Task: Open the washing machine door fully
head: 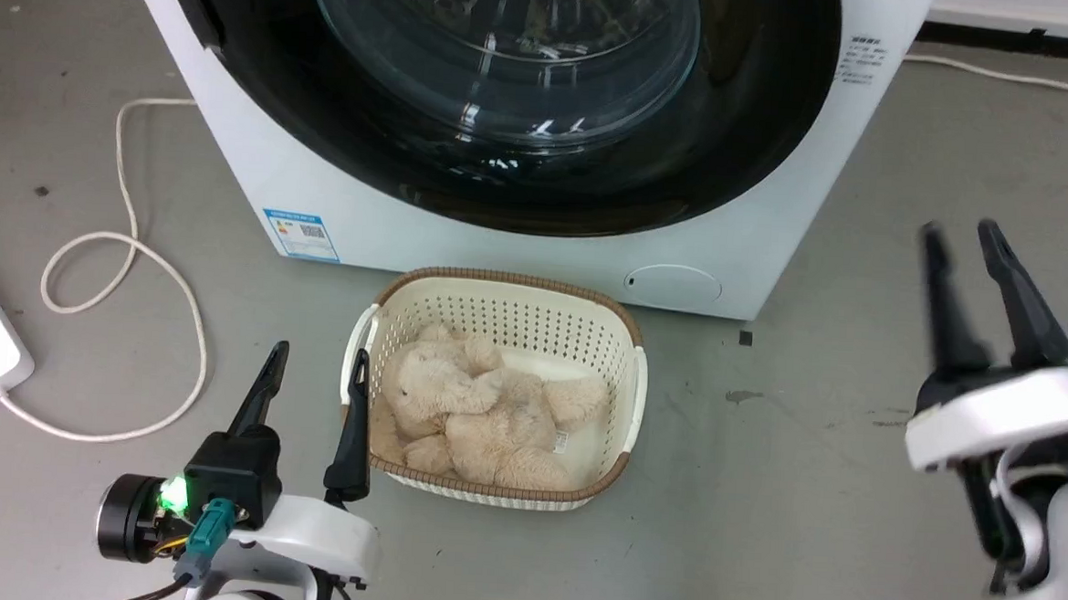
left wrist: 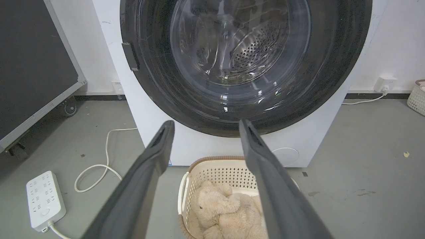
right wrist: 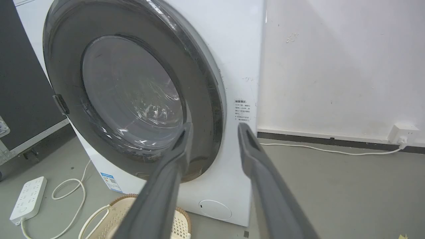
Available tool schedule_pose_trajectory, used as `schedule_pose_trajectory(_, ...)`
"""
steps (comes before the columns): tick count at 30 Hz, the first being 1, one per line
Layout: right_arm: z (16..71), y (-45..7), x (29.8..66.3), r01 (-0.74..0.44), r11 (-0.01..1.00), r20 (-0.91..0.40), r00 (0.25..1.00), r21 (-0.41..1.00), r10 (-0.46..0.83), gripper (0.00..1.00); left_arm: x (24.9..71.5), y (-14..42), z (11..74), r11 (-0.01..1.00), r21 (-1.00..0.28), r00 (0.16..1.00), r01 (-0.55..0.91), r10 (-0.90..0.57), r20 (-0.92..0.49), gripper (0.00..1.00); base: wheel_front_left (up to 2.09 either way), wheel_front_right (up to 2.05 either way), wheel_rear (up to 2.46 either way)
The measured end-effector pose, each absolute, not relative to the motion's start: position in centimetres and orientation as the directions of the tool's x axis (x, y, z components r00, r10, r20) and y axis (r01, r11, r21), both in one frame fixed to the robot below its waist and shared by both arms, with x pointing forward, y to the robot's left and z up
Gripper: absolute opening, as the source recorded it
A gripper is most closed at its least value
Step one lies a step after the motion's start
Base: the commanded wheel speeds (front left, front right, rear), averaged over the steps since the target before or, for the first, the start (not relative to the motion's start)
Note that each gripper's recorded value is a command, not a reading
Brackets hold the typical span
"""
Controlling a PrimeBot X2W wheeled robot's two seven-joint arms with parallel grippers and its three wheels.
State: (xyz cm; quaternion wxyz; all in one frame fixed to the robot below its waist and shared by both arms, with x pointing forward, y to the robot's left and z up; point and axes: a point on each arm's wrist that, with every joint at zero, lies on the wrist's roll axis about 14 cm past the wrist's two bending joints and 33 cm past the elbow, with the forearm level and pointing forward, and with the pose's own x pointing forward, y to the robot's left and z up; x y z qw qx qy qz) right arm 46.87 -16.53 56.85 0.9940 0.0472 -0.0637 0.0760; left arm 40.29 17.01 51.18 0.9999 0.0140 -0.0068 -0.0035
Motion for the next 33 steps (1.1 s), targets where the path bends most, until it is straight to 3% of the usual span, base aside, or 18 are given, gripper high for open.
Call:
schedule_pose_trajectory(12,57.6,-17.5,52.3,-0.130,0.961,0.117,0.988,0.245,0.104,0.00,41.5,17.1,50.9,1.000,0.024,1.000,0.001,-0.001,0.028,1.00,0.00,0.00,0.00)
schedule_pose_trajectory(21,58.2,-18.0,56.9,-0.112,0.890,0.090,0.993,0.442,0.080,0.00,42.3,17.3,50.6,1.000,0.021,0.999,-0.006,0.005,0.037,1.00,0.00,0.00,0.00)
schedule_pose_trajectory(33,56.1,-15.9,61.7,-0.106,0.769,-0.049,0.983,0.630,0.176,0.00,43.1,17.6,49.8,1.000,0.015,0.999,-0.023,0.023,0.035,1.00,0.00,0.00,0.00)
